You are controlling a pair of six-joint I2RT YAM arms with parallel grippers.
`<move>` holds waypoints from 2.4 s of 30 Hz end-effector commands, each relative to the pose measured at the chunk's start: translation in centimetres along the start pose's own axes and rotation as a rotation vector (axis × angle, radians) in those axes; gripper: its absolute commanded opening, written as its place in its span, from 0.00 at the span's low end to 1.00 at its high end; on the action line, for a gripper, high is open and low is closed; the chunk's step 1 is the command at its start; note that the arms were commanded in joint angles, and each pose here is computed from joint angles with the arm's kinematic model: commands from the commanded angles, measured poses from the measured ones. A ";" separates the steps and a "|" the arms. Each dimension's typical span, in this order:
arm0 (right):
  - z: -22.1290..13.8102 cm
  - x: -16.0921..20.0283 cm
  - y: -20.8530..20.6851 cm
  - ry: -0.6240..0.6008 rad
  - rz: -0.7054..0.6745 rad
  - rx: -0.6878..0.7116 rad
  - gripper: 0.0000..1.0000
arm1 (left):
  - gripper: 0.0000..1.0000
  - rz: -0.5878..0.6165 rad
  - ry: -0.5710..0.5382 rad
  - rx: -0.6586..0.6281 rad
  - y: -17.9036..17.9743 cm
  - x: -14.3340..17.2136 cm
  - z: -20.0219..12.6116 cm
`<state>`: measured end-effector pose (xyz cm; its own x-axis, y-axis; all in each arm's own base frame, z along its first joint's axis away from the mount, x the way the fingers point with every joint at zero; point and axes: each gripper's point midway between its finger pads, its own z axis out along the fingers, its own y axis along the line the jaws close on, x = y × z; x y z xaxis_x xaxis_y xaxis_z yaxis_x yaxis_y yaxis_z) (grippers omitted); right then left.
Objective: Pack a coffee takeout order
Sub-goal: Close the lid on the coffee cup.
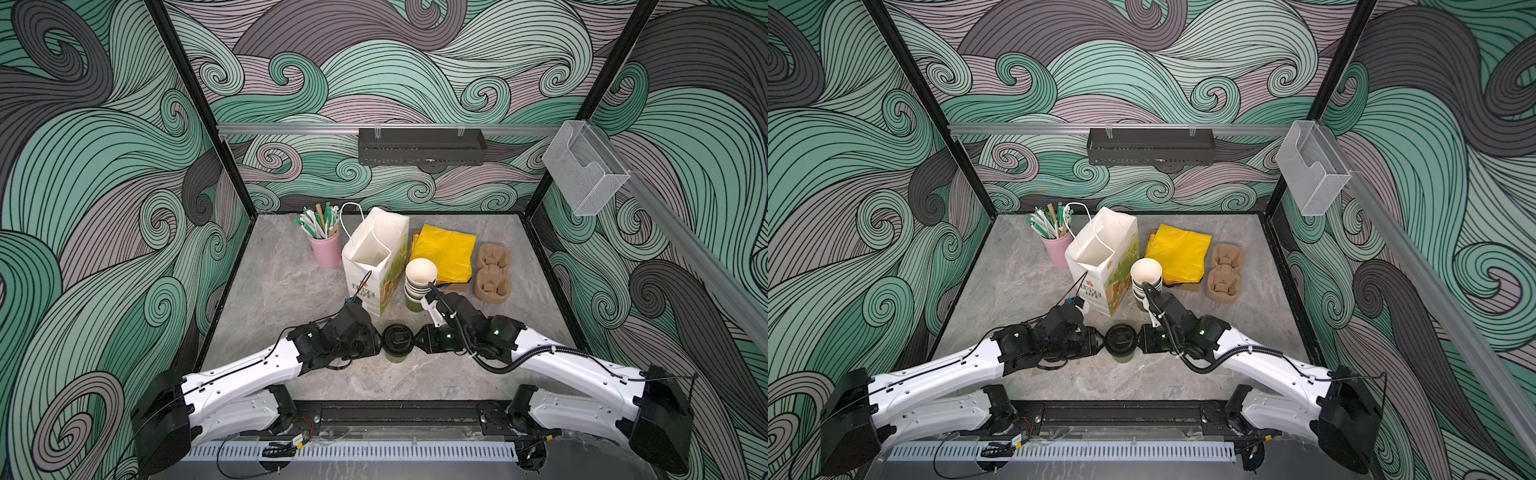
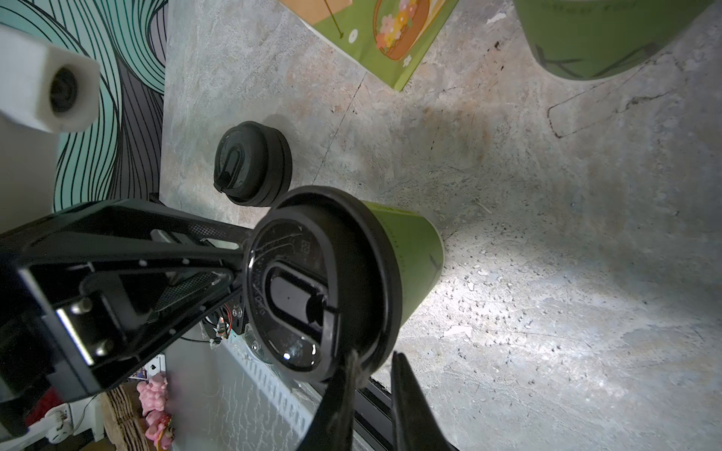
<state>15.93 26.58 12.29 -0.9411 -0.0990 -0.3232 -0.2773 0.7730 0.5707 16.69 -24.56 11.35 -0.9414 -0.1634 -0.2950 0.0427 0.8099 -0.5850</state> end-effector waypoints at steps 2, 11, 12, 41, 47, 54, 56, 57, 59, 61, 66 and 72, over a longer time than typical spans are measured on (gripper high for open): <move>0.7 0.4 -0.7 0.017 0.022 0.015 0.19 | 0.36 0.003 -0.009 0.036 -1.4 -0.9 -0.3; 1.1 0.9 -1.6 0.041 0.022 0.055 0.17 | 0.33 -0.001 0.024 -0.010 -0.4 -0.2 0.2; 1.1 1.0 -1.7 0.043 0.021 0.060 0.17 | 0.32 0.002 0.032 -0.019 -0.2 -0.1 0.3; 0.3 0.5 -1.2 0.021 0.000 0.047 0.19 | 0.41 0.042 -0.018 -0.003 -1.9 -1.7 -1.2; -1.0 -0.5 -1.1 -0.050 -0.004 0.058 0.22 | 0.40 0.042 -0.079 -0.005 -1.9 -2.6 -2.7; -1.6 -2.9 -1.9 -0.161 0.016 0.133 0.22 | 0.50 0.051 -0.110 0.096 -3.9 -3.3 -2.4; -1.3 -3.2 -1.5 -0.159 0.015 0.129 0.23 | 0.52 0.053 -0.089 0.105 -4.4 -3.2 -1.9; -1.0 -3.2 -1.3 -0.152 0.011 0.120 0.23 | 0.52 0.053 -0.077 0.097 -4.4 -3.1 -1.8; -0.6 -3.3 -0.9 -0.137 0.004 0.103 0.23 | 0.52 0.055 -0.050 0.074 -4.2 -2.8 -1.3; -0.3 -3.2 -0.4 -0.125 -0.002 0.080 0.23 | 0.50 0.060 -0.024 0.067 -4.1 -2.4 -0.9; 0.0 -3.1 0.0 -0.111 -0.013 0.059 0.23 | 0.45 0.061 -0.011 0.041 -3.6 -2.2 -0.5; 0.6 -2.7 0.3 -0.079 -0.017 0.049 0.22 | 0.42 0.059 -0.008 0.029 -3.3 -2.1 -0.6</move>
<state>18.32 26.44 11.94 -0.9218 -0.0585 -0.3832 -0.2626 0.8214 0.5063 18.16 -26.22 13.15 -0.9368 -0.1313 -0.3244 0.0886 0.8078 -0.5827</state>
